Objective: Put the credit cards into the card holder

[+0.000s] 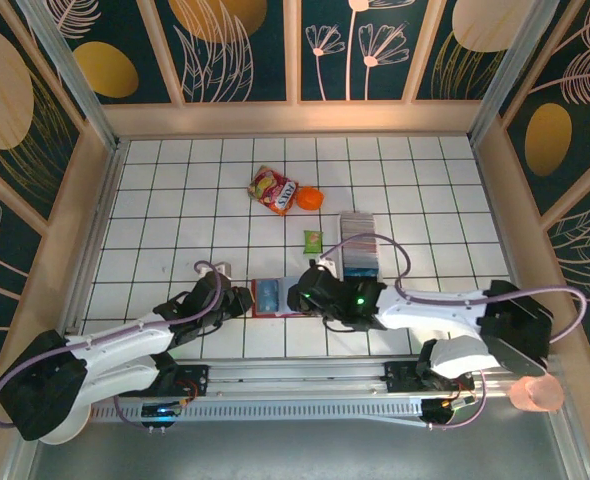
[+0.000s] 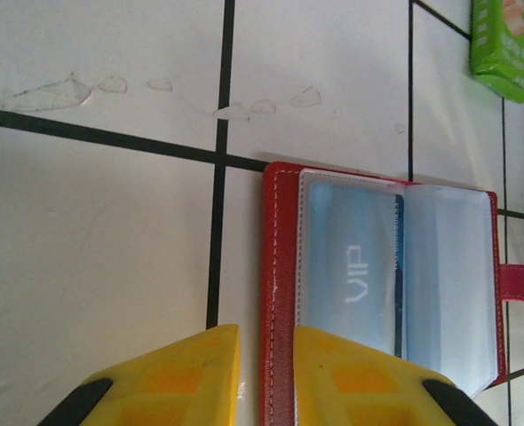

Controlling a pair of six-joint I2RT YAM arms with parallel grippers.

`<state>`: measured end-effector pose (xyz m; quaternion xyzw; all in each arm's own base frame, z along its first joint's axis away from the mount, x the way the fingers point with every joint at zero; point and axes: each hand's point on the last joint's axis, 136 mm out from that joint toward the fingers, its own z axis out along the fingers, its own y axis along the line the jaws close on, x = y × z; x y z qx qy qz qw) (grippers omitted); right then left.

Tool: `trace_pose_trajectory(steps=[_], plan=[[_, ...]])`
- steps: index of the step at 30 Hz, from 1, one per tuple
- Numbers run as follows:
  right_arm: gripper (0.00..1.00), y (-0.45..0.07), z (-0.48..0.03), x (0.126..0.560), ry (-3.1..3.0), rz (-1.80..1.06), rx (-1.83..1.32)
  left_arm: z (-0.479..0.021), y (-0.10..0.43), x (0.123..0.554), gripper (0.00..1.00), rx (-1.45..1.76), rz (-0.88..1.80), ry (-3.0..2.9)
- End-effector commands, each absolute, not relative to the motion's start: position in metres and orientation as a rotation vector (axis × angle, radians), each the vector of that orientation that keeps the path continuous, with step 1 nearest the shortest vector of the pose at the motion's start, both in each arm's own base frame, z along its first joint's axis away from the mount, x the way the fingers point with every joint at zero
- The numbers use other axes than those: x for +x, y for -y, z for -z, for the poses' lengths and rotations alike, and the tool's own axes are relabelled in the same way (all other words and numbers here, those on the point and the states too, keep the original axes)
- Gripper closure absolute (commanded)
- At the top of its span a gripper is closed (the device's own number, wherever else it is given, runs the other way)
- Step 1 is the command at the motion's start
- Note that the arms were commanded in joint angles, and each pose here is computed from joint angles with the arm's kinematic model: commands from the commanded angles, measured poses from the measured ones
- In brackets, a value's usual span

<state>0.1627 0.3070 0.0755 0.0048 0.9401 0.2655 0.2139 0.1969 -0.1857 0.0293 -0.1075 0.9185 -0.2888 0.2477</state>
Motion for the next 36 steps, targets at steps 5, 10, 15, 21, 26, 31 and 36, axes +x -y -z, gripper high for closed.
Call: trace_pose_trajectory(steps=[5, 10, 15, 21, 26, 31, 36], plan=[[0.54, -0.316, -0.054, 0.161, -2.684, -0.692, 0.088, -0.025, 0.188, 0.194, 0.77, -0.263, 0.781, -2.527], [0.54, -0.326, -0.045, 0.16, -2.703, -0.713, 0.078, -0.023, 0.188, 0.193, 0.78, -0.256, 0.782, -2.533], [0.54, -0.327, -0.031, 0.157, -2.735, -0.687, 0.075, -0.021, 0.189, 0.191, 0.8, -0.251, 0.793, -2.542], [0.53, -0.346, -0.038, 0.163, -2.701, -0.75, 0.071, -0.016, 0.189, 0.189, 0.84, -0.249, 0.79, -2.556], [0.53, -0.363, -0.042, 0.168, -2.675, -0.806, 0.067, -0.014, 0.189, 0.188, 0.85, -0.252, 0.797, -2.558], [0.52, -0.381, -0.048, 0.171, -2.648, -0.901, 0.063, -0.013, 0.189, 0.186, 0.86, -0.261, 0.807, -2.56], [0.52, -0.395, -0.052, 0.173, -2.63, -0.966, 0.069, -0.015, 0.186, 0.187, 0.88, -0.276, 0.811, -2.542]])
